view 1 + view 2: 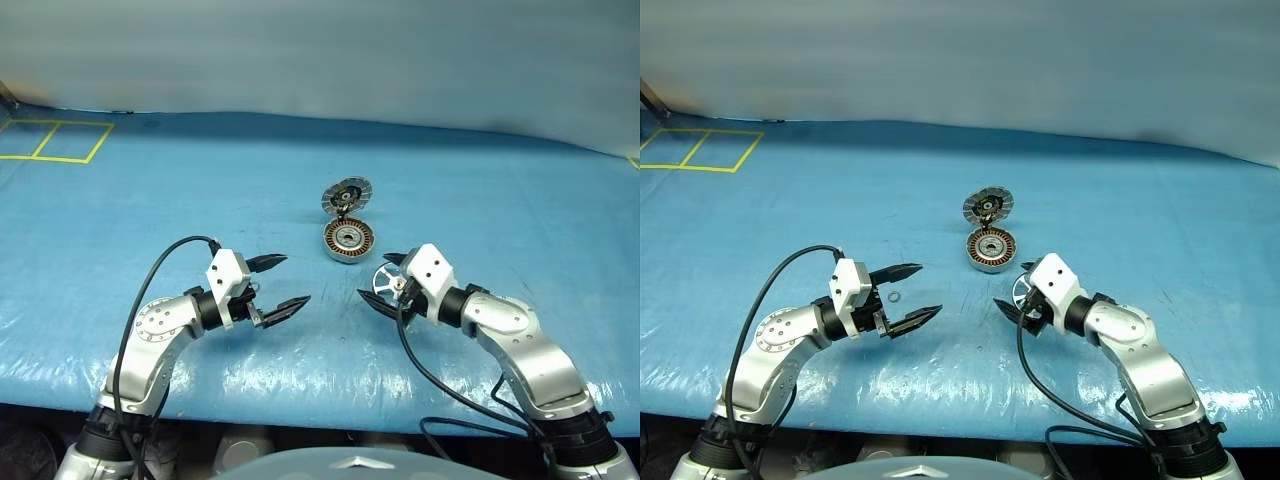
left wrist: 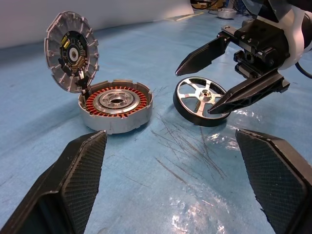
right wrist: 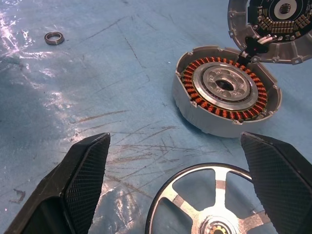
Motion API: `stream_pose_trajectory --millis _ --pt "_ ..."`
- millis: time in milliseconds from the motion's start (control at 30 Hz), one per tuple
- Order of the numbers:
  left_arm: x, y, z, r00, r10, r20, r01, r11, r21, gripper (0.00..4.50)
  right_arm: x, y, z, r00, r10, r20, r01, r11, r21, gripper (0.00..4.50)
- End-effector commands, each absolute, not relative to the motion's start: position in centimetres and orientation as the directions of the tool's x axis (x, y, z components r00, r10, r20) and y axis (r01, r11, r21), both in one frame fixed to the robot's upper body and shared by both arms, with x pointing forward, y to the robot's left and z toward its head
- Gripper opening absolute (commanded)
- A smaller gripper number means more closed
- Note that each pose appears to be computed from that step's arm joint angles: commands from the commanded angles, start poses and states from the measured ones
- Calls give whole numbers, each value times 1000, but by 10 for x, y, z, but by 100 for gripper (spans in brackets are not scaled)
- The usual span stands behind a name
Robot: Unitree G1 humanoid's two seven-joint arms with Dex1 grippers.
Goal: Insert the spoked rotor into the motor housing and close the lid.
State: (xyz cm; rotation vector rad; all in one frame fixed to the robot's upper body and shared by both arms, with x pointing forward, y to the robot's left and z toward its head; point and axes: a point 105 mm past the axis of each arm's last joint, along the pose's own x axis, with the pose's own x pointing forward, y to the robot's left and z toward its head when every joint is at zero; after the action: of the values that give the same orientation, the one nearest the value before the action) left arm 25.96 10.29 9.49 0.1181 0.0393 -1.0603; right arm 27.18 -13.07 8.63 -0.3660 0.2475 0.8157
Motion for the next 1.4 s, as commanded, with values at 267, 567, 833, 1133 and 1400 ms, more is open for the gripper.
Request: stream_pose_trajectory --millis 267,567,833,1133,1400 --pt "263 105 104 495 -867 -62 866 486 118 450 272 -125 106 653 690 -312 -757 584 -293 448" --pt "262 104 97 489 -869 -81 870 478 122 450 275 -133 107 667 667 -332 -745 588 -315 448" --pt "262 103 96 491 -867 -82 869 480 120 450 281 -127 108 636 674 -376 -769 517 -376 448" --pt "266 113 91 556 -827 -89 829 543 131 450 307 -105 119 536 716 -447 -826 334 -454 448" --pt "260 110 85 572 -816 -87 819 560 124 450 343 -90 112 480 674 -562 -861 238 -450 448"
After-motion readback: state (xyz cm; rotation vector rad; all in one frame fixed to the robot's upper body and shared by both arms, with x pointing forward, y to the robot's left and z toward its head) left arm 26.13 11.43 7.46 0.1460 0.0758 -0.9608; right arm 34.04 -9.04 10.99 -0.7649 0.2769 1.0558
